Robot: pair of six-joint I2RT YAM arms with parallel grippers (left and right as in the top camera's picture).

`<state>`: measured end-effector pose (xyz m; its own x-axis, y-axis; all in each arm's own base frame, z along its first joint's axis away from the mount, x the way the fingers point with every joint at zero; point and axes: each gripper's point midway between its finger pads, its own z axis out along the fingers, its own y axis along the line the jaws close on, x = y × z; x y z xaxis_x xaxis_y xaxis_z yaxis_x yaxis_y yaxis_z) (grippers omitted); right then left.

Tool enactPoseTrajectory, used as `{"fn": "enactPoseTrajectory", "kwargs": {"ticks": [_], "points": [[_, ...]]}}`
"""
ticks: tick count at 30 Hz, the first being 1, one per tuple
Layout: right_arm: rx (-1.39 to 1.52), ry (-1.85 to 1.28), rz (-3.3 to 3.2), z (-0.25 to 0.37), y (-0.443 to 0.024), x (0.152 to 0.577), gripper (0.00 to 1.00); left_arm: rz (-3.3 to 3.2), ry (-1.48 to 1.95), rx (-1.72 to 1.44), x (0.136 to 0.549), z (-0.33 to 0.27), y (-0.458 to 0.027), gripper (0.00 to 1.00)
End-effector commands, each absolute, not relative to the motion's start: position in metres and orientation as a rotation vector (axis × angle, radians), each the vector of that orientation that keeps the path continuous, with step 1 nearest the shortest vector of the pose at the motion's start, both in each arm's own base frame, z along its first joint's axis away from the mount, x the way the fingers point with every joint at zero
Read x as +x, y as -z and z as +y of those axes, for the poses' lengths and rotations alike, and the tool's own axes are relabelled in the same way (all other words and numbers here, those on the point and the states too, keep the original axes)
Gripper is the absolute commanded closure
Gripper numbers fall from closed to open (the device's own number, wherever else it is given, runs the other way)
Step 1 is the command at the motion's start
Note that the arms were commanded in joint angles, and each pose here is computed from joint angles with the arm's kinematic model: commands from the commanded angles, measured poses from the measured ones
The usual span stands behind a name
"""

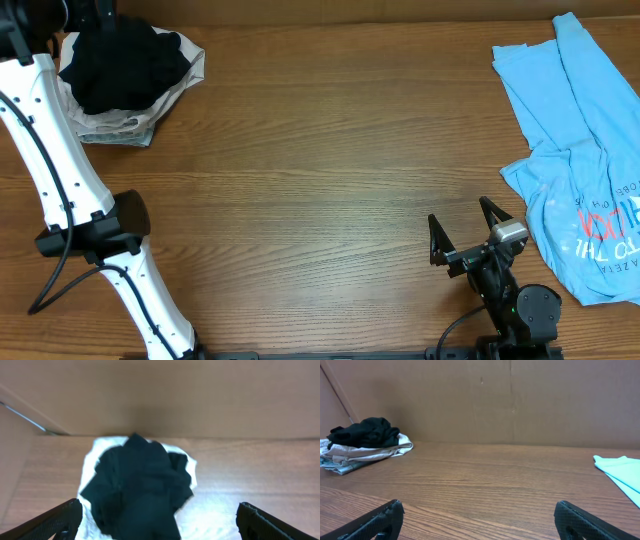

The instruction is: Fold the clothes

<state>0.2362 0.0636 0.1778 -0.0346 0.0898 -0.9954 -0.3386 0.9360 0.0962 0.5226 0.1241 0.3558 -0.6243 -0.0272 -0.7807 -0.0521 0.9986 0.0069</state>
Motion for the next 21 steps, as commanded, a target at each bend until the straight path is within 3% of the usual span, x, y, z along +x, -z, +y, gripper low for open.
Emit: {"fn": "enactPoseTrajectory", "kwargs": {"ticks": [1, 12, 21], "points": [[-0.205, -0.359, 1.566, 0.066, -0.176, 0.235, 0.00, 2.258, -0.005, -0.022, 0.498, 0.092, -0.377, 0.00], [-0.205, -0.359, 1.566, 0.066, -0.176, 0.235, 0.00, 2.381, 0.102, 0.152, 0.396, 0.003, -0.378, 0.00], [-0.205, -0.359, 1.566, 0.066, -0.176, 0.235, 0.00, 2.500, 0.055, 0.191, 0.307, -0.006, -0.324, 0.00]]}}
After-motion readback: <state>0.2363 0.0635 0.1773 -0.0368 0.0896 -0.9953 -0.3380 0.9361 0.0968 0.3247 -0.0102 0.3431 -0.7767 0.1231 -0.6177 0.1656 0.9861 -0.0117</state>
